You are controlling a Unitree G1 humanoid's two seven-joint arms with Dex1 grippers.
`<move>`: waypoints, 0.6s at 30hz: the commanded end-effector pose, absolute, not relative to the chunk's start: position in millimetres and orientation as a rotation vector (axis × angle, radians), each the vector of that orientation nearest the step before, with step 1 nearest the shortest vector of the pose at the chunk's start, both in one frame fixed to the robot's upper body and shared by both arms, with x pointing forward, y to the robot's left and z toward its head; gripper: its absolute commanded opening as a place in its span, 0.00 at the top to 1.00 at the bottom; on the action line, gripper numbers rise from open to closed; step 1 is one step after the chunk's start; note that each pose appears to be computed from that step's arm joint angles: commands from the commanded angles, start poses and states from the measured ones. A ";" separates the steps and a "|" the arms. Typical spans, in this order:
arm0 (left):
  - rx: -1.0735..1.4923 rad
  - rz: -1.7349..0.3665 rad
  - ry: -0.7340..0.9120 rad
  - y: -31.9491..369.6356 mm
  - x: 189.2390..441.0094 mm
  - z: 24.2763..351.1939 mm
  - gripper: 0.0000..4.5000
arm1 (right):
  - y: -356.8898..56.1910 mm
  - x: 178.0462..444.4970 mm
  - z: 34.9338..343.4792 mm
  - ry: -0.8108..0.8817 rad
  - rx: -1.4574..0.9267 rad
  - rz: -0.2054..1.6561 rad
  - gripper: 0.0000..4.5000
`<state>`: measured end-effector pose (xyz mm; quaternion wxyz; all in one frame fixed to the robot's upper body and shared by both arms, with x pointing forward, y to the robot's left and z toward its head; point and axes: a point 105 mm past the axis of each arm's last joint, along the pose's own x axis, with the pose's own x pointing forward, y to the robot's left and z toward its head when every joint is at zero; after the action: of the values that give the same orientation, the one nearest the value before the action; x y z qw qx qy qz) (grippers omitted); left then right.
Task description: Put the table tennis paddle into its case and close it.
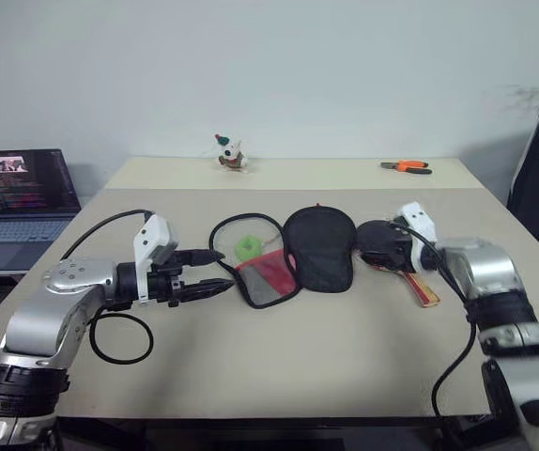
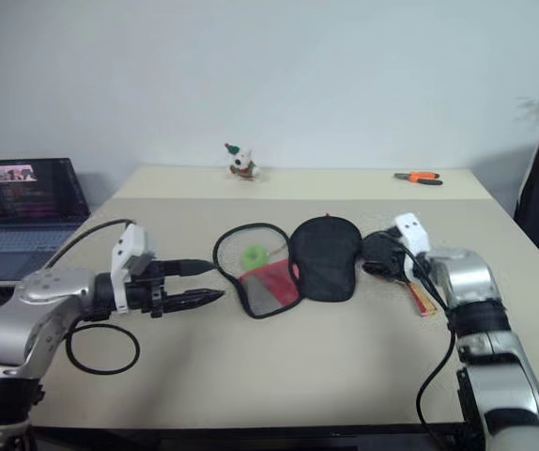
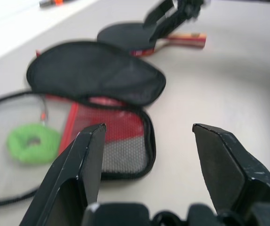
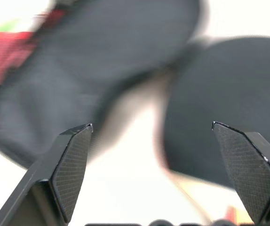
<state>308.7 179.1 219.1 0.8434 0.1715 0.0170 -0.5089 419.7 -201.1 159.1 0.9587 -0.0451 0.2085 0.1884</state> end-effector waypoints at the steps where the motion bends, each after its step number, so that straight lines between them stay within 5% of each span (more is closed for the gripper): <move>1: 0.389 -1.092 -0.010 172.7 306.1 229.9 0.29 | -226.8 415.6 165.2 0.372 -0.083 0.211 0.00; 16: 0.417 -1.105 0.000 172.3 312.1 228.0 0.29 | -240.2 408.4 119.2 0.495 -0.031 0.154 0.00; 18: 0.417 -1.103 0.000 172.5 312.2 227.5 0.29 | -242.4 410.2 115.8 0.504 -0.032 0.136 0.09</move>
<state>313.3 174.6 217.6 0.8350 0.1817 0.0198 -0.5191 408.4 -242.5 117.2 0.9664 -0.0158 0.2477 0.0677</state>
